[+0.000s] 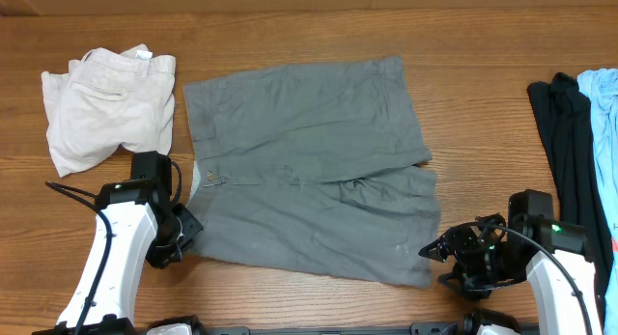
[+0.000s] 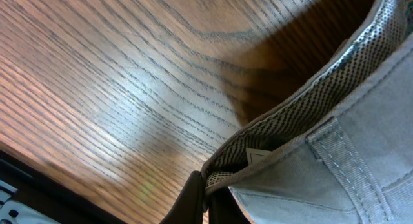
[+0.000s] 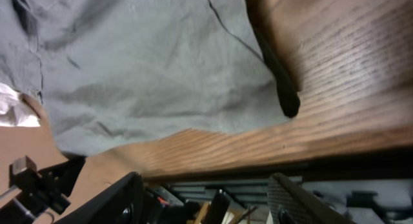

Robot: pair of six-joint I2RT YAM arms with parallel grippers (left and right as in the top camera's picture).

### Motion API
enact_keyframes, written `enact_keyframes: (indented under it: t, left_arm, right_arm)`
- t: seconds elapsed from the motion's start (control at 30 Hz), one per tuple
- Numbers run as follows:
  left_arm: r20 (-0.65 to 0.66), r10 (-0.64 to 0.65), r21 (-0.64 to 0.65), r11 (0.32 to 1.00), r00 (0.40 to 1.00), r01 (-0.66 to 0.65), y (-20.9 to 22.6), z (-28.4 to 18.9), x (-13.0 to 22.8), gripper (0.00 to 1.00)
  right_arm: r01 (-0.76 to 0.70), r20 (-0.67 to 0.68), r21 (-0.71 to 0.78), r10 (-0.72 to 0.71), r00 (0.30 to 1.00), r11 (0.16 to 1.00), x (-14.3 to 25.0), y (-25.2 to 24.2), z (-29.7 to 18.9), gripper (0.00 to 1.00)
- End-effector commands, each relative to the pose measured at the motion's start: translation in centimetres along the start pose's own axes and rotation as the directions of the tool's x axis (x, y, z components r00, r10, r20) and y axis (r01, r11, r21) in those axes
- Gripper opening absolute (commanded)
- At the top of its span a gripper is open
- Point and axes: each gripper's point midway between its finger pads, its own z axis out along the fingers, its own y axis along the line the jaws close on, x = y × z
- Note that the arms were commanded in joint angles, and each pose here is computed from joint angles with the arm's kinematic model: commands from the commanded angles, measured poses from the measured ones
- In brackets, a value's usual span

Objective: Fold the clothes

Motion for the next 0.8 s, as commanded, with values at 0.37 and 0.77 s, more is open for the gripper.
enact_keyframes:
  t: [0.37,0.77]
  left_arm:
    - [0.029,0.007,0.02,1.0,1.0,-0.008,-0.3,-0.6,-0.8,0.04]
    - [0.031,0.007,0.021,1.0,0.999,-0.008,-0.3,-0.6,-0.8,0.04]
  right_arm:
    - [-0.037,-0.064,0.054,0.04,0.997,0.998,-0.1,-2.9,4.0,0.49]
    - [-0.088,-0.072,0.076,0.094,0.993,0.993,-0.1,-3.9,6.4,0.52]
